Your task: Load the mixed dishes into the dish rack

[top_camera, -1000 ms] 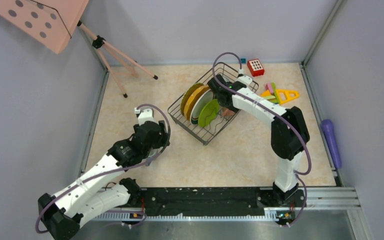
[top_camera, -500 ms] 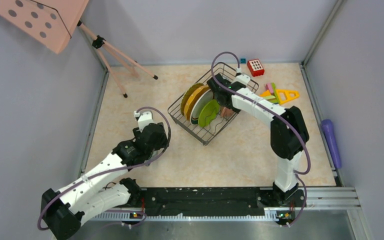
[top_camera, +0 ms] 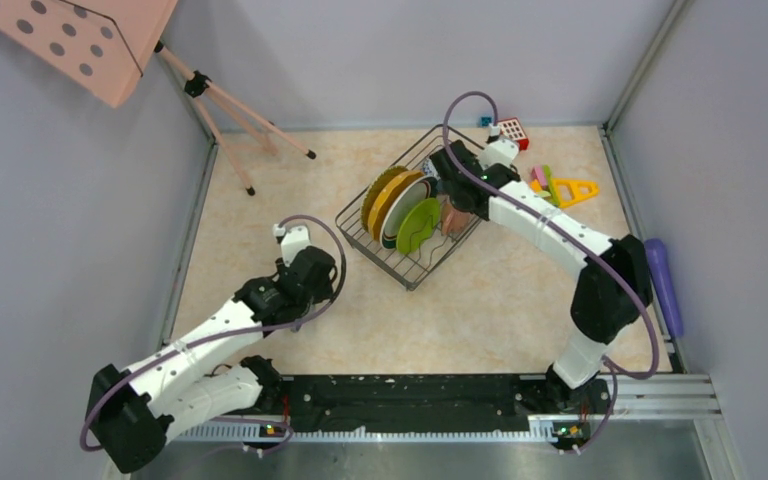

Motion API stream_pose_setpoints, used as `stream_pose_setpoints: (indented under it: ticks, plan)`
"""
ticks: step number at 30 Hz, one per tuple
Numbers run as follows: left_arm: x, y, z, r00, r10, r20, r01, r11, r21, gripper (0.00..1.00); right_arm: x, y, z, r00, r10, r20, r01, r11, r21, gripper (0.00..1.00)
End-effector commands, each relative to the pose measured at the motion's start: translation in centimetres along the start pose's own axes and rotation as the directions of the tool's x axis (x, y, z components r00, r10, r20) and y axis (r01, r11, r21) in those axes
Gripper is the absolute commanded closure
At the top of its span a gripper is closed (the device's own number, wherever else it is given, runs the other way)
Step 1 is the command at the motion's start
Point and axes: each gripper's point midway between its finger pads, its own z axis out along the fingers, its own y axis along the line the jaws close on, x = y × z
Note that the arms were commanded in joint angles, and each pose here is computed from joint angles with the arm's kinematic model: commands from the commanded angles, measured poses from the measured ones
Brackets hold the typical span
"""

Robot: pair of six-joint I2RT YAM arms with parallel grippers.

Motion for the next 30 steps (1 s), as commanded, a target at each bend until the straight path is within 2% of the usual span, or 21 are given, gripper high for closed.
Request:
stream_pose_setpoints:
  ticks: [1,4,6,8,12,15,20,22,27,30]
  plan:
    - [1.8,0.2,0.7,0.998,-0.001,-0.069,-0.001,1.000,-0.028,0.48,-2.8,0.1,-2.8,0.997,0.053,0.060,-0.048,0.995,-0.083,0.21]
    - [2.8,0.6,1.1,0.995,-0.003,-0.100,-0.001,0.999,-0.049,0.49,-3.2,-0.5,-3.4,0.995,0.062,0.073,-0.054,0.994,-0.099,0.21]
    - [3.3,0.5,1.2,0.993,-0.003,-0.114,-0.003,0.999,-0.045,0.56,-3.4,-0.7,-3.9,0.995,0.070,0.070,-0.061,0.991,-0.119,0.21]
    - [3.4,0.4,1.3,0.993,-0.003,-0.116,-0.001,0.999,-0.034,0.66,-3.2,-0.7,-4.3,0.997,0.053,0.056,-0.044,0.987,-0.157,0.22]
    - [2.4,0.2,0.9,0.996,0.006,-0.090,-0.009,1.000,-0.025,1.00,-2.8,0.6,-5.9,0.999,-0.010,0.035,0.021,0.949,-0.314,0.22]
    - [1.2,-0.1,0.4,0.998,0.019,-0.056,-0.019,1.000,-0.002,1.00,-2.3,1.0,-7.5,0.996,-0.074,0.052,0.090,0.888,-0.452,0.21]
    - [-1.4,-1.9,-1.4,1.000,0.000,0.016,-0.002,0.993,0.117,1.00,-1.2,1.3,-10.7,0.981,-0.161,0.106,0.188,0.685,-0.704,0.19]
    - [-2.8,-2.8,-2.8,0.998,-0.024,0.062,0.011,0.981,0.192,1.00,-0.2,1.4,-12.4,0.973,-0.204,0.105,0.206,0.568,-0.797,0.19]
    - [-6.0,-3.5,-6.3,0.980,-0.103,0.168,0.044,0.946,0.322,1.00,1.1,1.2,-15.6,0.952,-0.253,0.171,0.256,0.355,-0.899,0.19]
    - [-7.9,-4.6,-9.1,0.965,-0.148,0.216,0.040,0.899,0.435,1.00,2.0,1.4,-17.4,0.948,-0.250,0.196,0.253,0.222,-0.942,0.19]
